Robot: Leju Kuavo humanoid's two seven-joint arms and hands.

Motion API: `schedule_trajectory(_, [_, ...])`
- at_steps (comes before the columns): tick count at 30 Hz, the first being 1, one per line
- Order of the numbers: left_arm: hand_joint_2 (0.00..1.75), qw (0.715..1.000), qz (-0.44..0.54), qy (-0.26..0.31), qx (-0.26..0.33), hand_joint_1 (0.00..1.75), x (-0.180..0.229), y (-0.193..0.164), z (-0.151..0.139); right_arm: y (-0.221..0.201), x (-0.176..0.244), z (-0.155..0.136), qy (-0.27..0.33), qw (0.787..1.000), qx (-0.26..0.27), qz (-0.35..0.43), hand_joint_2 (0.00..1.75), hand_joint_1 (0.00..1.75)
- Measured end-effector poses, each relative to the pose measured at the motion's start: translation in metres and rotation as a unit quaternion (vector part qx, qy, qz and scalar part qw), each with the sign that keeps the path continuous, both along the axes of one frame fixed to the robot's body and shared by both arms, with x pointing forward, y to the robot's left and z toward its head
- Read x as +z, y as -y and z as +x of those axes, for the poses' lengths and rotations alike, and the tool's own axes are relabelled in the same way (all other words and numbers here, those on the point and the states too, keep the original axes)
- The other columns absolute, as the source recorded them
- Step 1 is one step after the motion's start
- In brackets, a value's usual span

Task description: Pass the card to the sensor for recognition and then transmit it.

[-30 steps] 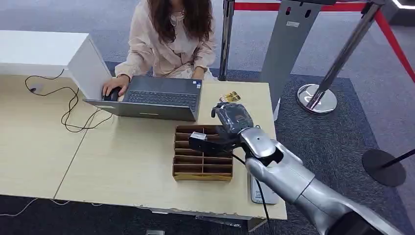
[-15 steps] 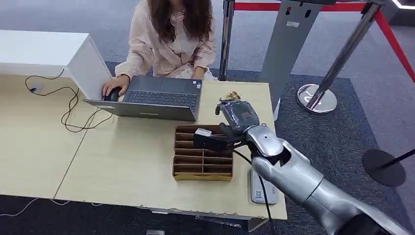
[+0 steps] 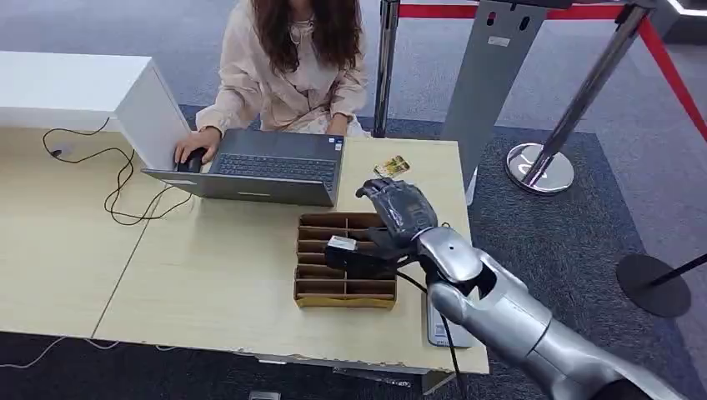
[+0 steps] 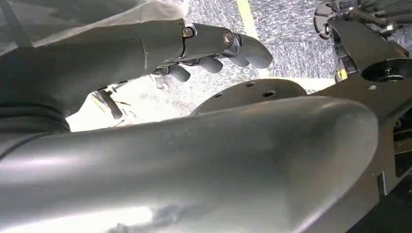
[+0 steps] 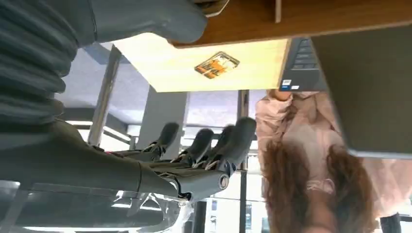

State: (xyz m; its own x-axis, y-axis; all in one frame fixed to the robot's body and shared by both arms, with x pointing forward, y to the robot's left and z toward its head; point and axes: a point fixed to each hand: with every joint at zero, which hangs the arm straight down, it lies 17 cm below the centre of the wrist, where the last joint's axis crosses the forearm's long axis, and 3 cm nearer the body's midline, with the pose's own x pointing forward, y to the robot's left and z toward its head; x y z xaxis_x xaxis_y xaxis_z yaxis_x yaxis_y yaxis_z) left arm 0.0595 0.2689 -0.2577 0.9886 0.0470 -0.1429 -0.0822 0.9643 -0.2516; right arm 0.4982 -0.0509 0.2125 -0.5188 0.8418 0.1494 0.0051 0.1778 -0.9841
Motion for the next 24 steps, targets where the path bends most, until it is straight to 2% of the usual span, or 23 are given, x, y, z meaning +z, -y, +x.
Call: schedule_trajectory(24, [0.00,1.000,0.004,-0.001,-0.002,0.00,0.001,-0.005,0.004,-0.041,-0.007,-0.032,-0.014,0.998,0.068,0.005,1.75,0.56])
